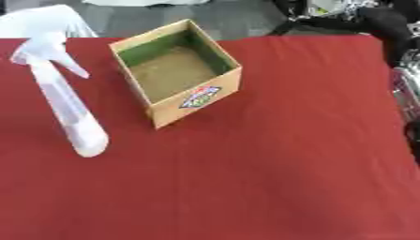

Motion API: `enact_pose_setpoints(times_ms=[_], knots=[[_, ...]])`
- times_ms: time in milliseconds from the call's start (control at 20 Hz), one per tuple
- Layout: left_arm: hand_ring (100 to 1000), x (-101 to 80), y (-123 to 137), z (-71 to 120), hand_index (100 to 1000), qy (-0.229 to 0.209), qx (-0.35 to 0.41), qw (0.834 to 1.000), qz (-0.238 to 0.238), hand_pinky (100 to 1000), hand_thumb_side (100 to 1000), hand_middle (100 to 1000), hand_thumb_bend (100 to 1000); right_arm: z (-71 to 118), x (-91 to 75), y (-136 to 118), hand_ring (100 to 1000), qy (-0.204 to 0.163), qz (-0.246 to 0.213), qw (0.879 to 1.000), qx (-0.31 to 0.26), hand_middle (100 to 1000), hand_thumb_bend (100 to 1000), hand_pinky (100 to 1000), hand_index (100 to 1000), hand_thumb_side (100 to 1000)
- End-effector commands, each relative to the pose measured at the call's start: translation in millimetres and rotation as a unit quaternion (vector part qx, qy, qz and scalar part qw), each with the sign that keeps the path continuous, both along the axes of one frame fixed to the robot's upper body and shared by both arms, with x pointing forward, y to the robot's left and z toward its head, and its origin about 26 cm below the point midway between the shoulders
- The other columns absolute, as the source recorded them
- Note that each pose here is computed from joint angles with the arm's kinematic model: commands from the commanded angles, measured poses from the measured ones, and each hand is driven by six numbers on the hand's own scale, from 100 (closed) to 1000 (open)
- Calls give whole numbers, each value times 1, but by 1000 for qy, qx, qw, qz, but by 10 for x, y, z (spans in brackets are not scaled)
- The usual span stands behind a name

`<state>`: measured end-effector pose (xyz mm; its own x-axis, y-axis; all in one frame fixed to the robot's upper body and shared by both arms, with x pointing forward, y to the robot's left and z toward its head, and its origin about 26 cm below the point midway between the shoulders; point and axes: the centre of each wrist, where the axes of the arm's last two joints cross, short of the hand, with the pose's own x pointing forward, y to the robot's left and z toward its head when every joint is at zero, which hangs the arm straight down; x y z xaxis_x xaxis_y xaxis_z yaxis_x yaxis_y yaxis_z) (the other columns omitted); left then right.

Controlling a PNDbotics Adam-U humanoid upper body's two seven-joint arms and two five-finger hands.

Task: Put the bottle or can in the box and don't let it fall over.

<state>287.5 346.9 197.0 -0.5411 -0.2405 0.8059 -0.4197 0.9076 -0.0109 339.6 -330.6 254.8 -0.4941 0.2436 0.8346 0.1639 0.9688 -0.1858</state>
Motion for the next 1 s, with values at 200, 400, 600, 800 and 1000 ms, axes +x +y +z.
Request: enact_pose_setpoints(times_ms=[200,400,600,800,1000], knots=[[766,-6,41,121,755,-6,22,1000,-2,632,504,760,216,117,-23,-5,790,-14,1,1000,-8,754,285,798,843,227],[766,3,53,196,758,-5,44,999,-6,634,485,760,213,108,-22,-10,790,-11,0,1000,-9,754,286,798,843,227],[789,2,12,323,783,17,124,992,-24,657,503,784,200,97,-22,-18,790,-7,-1,1000,-13,755,285,798,843,228],[811,8,-48,367,799,75,224,971,-39,712,540,803,194,83,-26,-37,790,-1,-4,1000,-20,755,285,798,843,228],[829,37,-72,396,825,136,318,937,-42,774,610,825,177,72,-26,-43,790,5,-3,1000,-26,755,277,798,843,231]])
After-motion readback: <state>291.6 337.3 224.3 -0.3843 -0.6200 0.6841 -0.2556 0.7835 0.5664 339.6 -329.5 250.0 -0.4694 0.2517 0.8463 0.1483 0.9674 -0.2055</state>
